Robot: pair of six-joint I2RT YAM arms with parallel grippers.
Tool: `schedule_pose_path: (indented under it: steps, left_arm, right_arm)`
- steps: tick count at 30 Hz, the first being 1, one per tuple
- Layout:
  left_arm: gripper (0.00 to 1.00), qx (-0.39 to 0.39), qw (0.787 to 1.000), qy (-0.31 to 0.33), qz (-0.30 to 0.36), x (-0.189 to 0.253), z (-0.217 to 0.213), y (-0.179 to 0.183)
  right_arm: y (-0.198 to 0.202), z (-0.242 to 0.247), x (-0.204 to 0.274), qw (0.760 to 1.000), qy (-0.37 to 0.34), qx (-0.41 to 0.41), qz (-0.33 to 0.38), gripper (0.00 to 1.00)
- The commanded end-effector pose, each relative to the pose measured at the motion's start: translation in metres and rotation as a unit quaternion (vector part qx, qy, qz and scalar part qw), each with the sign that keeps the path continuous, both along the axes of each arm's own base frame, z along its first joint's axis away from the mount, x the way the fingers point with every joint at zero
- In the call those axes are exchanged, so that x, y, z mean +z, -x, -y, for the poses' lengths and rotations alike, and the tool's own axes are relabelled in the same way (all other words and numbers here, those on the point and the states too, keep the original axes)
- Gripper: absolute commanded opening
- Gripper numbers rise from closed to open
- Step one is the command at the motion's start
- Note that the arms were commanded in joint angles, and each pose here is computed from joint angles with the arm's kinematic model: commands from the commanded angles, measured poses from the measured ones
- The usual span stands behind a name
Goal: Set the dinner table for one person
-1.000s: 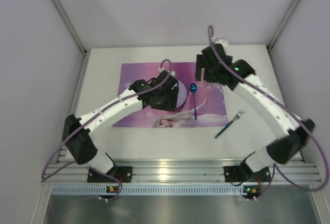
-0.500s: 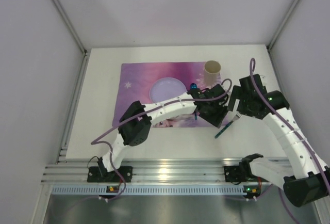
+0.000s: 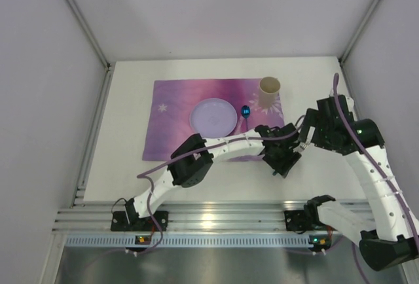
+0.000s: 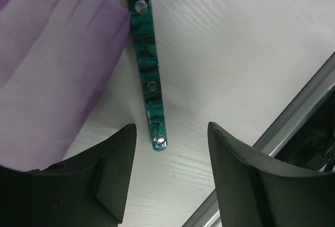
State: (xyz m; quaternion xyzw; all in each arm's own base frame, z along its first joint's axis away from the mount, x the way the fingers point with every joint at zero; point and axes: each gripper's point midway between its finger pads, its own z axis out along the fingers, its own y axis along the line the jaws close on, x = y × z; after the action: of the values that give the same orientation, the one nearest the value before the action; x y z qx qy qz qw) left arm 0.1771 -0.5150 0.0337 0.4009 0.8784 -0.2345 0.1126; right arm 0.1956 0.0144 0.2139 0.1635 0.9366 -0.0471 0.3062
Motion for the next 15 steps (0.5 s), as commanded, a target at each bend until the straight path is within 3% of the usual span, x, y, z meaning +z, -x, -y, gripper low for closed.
schedule_pose_path:
  steps: [1,8,15]
  left_arm:
    - [0.63,-0.035,0.998,0.013,0.049,-0.006,0.024,0.008]
    - [0.55,-0.005,0.992,-0.061,0.108,-0.051,0.008,-0.014]
    - [0.35,-0.014,0.978,-0.136,0.154,-0.082,-0.018,-0.016]
  right_arm:
    - [0.0,0.011,0.039,0.998,0.007,-0.006,0.055,1.0]
    - [0.004,0.028,0.118,0.984,0.017,-0.028,0.174,1.0]
    - [0.005,0.034,0.127,0.983,0.034,-0.033,0.175,1.0]
